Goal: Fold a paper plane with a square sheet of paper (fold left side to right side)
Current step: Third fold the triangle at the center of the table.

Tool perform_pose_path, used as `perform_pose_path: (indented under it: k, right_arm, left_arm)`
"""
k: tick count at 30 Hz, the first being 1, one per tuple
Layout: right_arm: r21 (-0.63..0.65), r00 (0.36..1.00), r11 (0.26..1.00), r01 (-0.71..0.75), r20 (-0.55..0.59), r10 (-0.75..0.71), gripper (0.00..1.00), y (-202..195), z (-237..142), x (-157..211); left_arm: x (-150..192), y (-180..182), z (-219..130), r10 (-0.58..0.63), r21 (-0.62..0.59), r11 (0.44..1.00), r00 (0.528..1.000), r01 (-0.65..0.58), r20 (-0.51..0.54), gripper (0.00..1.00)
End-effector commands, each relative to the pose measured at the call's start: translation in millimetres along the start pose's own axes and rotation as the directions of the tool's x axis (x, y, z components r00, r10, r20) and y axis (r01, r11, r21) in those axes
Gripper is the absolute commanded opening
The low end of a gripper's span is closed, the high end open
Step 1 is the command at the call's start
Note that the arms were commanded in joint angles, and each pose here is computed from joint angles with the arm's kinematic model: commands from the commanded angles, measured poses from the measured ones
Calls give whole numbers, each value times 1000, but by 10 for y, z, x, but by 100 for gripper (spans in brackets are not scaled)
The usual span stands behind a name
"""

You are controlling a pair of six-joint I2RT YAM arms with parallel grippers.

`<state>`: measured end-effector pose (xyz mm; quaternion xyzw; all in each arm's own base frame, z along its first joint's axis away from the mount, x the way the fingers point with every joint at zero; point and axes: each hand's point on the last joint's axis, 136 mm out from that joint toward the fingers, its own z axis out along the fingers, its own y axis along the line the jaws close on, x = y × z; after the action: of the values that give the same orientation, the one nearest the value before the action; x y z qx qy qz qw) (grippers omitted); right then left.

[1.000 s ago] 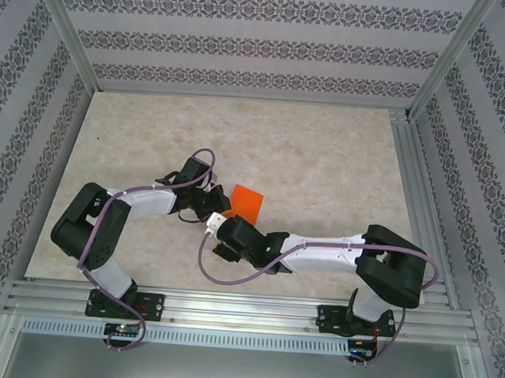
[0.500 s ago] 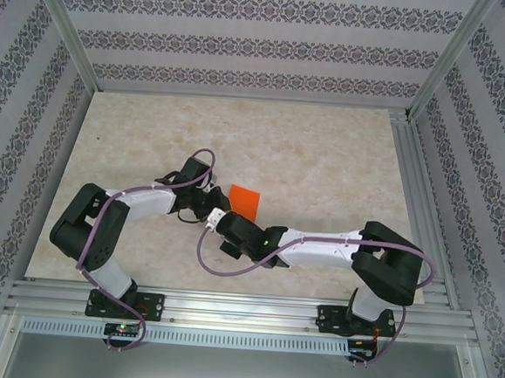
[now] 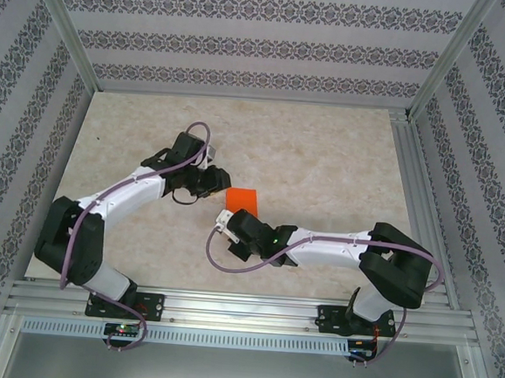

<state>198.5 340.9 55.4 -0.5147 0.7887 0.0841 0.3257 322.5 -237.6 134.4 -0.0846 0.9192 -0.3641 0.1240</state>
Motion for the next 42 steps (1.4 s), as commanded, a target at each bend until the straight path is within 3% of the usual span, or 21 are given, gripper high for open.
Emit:
perform_pose_path:
  k: [1,6,14,28,42]
  right_arm:
    - [-21,999,999,-33,29,33,0,16,-23,-49]
    - [-25,998,999,-46,33,47,0,10,-3,-71]
    - [-41,997,997,-68,27,70,0,-10,5,-52]
    - [-125,975,968,-219,15,222,0,-101,-75,-17]
    - [-298,795,752,-587,-37,606,0,-520,-116,229]
  left_arm:
    - [-47,-126,217,76,42,996,995,-74,-59,28]
    - [-66,-89,665,87,26,996,985,-84,-152,20]
    - [-14,133,1103,69,-40,996,974,-79,-214,17]
    - [252,531,1434,50,-163,981,955,-102,-293,15]
    - [307,606,1488,46,-179,978,951,-105,-305,12]
